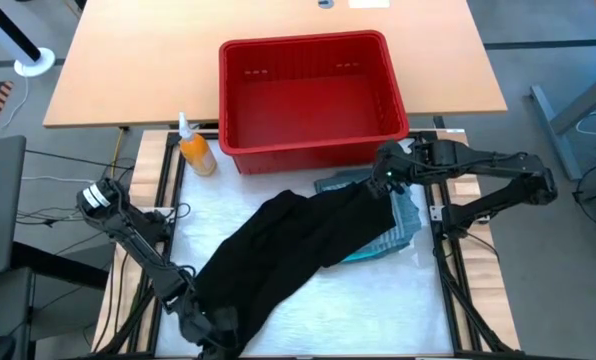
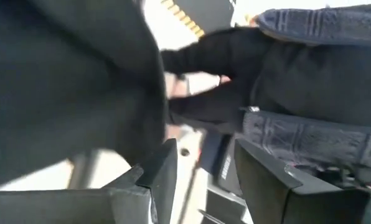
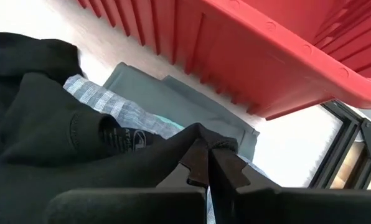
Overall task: Fold Laundry from Bin
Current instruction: Fold the black shirt
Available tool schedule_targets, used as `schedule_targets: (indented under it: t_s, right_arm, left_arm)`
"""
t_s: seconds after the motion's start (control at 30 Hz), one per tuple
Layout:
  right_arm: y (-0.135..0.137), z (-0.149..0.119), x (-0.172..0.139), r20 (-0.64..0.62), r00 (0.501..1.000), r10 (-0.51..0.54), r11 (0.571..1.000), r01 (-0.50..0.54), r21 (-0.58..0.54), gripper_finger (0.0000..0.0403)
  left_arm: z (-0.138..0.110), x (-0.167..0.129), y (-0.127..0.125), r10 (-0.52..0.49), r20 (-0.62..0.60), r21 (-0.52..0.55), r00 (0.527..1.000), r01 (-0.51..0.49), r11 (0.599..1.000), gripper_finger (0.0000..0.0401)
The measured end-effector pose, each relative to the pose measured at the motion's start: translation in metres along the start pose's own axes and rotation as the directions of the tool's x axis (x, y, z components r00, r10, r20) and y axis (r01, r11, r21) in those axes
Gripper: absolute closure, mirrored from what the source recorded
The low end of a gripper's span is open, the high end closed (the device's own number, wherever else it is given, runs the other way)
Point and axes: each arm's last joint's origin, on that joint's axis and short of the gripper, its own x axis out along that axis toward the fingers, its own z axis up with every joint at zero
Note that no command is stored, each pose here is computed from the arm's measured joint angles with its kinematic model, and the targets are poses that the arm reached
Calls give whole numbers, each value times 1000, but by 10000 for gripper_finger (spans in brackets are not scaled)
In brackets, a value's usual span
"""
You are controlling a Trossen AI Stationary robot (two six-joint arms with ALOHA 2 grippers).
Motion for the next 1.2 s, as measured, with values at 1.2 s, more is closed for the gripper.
schedule_targets:
  t_s: [1.2]
  right_arm:
    - [8, 10, 0, 63, 991, 122, 992, -120, -41, 378]
  left_arm:
    - [-39, -2, 54, 539, 130, -593, 832, -370, 715, 287]
